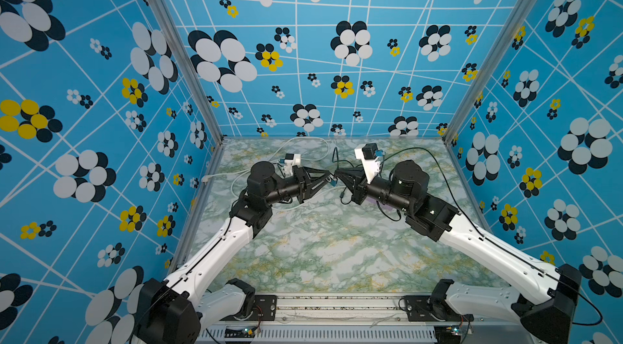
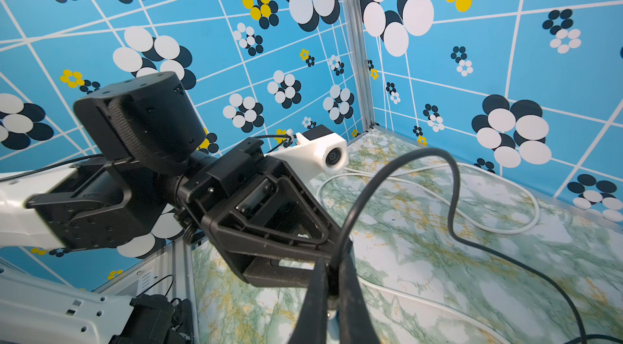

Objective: Charge mp3
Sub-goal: Insert the charging cable into the MP3 player.

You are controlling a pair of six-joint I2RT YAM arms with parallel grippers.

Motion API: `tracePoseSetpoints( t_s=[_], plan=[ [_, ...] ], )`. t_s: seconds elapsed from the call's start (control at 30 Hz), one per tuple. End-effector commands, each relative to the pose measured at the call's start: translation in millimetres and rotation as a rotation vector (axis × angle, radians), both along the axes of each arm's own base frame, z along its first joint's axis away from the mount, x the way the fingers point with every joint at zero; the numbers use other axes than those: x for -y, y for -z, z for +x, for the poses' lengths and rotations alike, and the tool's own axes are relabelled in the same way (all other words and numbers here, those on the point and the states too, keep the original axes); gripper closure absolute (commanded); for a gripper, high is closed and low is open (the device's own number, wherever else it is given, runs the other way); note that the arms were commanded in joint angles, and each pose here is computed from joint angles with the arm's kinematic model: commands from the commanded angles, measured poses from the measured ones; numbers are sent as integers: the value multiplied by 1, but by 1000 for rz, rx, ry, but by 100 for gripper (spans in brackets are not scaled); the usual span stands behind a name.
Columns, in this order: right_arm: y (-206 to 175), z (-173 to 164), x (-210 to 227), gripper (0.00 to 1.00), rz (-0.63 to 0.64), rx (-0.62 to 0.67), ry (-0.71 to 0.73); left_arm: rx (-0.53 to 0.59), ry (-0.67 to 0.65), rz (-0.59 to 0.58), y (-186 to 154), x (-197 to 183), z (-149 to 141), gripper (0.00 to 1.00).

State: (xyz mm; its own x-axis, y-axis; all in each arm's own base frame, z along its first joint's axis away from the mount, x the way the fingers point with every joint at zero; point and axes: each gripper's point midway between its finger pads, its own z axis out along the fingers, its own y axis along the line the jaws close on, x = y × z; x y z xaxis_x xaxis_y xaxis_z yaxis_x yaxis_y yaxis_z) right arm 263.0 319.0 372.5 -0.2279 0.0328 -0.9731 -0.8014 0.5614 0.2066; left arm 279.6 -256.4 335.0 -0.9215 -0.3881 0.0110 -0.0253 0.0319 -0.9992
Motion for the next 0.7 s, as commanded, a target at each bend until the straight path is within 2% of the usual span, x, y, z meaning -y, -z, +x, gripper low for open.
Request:
tracePoseSetpoints(
  t_s=[0.0,0.67],
  plan=[
    [34,-4,-2,100,-78,-66,-8,104,-18,-55,-29,-5,0,100],
    [55,-12,-10,100,-162,-62,-51,135,-23,-80,-40,-6,1,100]
  ],
)
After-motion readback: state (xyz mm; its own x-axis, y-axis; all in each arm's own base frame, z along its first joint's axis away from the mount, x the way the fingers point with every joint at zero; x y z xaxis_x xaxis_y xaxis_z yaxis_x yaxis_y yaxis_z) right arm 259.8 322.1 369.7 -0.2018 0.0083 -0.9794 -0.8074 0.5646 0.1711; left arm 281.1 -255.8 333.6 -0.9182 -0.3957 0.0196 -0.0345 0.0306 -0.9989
